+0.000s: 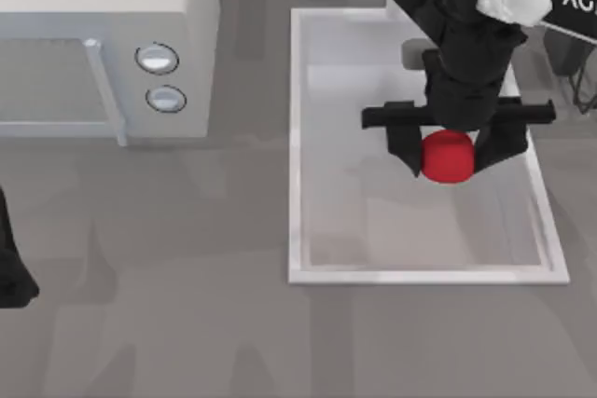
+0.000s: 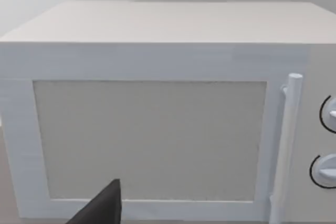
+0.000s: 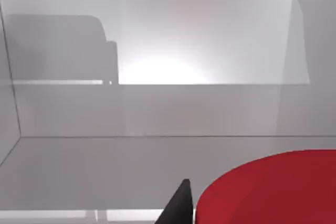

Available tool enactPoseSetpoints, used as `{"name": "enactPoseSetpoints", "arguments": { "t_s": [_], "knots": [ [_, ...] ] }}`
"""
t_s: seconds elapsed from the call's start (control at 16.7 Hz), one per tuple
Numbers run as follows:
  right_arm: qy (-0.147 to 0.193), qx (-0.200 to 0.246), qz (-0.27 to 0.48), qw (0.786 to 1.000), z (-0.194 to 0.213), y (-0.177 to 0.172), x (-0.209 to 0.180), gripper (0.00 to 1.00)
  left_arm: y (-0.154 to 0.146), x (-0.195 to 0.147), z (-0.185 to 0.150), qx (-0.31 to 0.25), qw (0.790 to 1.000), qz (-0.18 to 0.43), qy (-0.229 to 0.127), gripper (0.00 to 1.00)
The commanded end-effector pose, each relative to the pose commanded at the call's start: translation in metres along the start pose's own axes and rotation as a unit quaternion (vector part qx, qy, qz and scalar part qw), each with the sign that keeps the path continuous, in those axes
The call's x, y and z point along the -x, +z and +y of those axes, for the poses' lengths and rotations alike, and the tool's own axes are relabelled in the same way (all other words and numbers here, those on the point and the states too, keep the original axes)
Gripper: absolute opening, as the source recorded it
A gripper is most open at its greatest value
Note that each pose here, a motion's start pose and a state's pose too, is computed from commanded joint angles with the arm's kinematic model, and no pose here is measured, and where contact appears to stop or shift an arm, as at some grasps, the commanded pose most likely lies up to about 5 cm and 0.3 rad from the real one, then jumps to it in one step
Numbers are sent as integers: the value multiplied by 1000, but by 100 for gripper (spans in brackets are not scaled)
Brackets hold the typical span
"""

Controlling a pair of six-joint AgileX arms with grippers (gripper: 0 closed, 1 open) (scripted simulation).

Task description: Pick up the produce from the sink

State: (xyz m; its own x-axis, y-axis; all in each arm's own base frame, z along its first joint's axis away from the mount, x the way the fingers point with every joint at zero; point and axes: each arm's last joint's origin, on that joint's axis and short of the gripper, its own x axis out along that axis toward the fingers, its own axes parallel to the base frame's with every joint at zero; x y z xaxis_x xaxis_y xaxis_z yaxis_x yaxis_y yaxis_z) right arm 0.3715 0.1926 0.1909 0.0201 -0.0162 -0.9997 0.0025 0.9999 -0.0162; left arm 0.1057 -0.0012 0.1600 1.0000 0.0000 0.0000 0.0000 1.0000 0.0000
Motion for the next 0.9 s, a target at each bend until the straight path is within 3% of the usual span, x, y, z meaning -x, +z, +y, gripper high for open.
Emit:
{"name": "enactPoseSetpoints", "arguments": {
  "t_s": [0.36,0.72,0.9],
  "knots": [
    [7,0,-14,1000,-13,-18,90,0,0,0,0,0,1000,0,0,100],
    [8,1,-15,1000,-13,-19,93,0,0,0,0,0,1000,0,0,100],
    [9,0,-16,1000,-42,-20,96,0,0,0,0,0,1000,0,0,100]
  ]
}}
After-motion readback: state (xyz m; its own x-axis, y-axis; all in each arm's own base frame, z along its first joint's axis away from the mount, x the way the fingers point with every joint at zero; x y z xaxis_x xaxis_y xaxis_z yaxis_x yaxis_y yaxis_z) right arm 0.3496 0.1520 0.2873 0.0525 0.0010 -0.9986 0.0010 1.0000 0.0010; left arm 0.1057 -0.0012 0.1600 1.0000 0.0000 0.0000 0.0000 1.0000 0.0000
